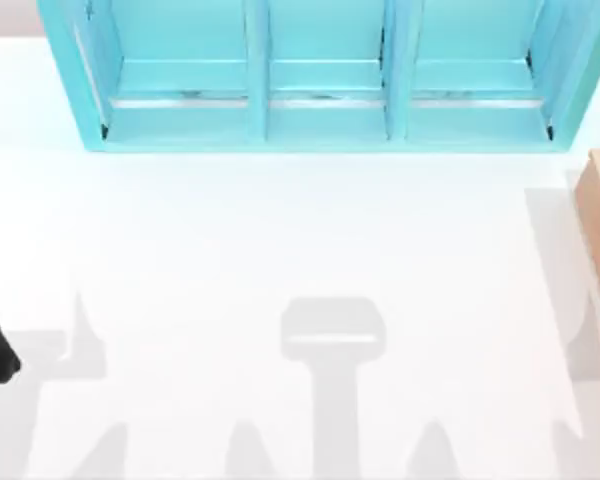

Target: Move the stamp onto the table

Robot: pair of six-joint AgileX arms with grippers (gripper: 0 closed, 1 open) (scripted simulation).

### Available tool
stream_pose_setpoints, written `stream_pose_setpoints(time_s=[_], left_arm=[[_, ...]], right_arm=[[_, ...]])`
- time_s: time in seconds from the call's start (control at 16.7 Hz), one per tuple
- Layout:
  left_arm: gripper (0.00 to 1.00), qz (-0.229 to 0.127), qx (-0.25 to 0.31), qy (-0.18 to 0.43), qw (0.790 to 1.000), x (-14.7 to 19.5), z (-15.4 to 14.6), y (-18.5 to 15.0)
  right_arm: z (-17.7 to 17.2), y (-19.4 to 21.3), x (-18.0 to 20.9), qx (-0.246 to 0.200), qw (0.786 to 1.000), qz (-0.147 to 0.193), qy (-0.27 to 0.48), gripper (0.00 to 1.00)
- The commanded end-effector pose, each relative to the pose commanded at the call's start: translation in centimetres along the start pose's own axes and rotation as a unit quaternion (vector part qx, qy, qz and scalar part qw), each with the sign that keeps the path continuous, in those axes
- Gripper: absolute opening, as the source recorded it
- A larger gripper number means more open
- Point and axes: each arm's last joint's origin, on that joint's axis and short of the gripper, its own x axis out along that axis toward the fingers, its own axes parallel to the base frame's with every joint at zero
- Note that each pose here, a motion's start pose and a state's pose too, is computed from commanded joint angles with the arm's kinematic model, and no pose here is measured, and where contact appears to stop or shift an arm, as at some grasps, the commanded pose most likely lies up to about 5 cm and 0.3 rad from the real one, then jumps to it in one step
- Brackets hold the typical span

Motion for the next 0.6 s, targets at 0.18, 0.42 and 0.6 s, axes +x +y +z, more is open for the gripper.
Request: stream_pose_setpoints(time_s=[0.18, 0.42, 0.6], left_arm=[[1.0, 0.0, 0.0, 0.0, 1.0, 0.0, 0.0, 0.0], [1.0, 0.0, 0.0, 0.0, 1.0, 0.0, 0.0, 0.0], [1.0, 0.0, 0.0, 0.0, 1.0, 0.0, 0.0, 0.0]], right_arm=[[0.2, -0.1, 0.0, -0.003, 1.0, -0.003, 0.006, 1.0], [2.4, -0.6, 0.2, -0.025, 0.996, -0.027, 0.081, 1.0], [5.1, -1.3, 1.4, -0.042, 0.98, -0.045, 0.189, 1.0]])
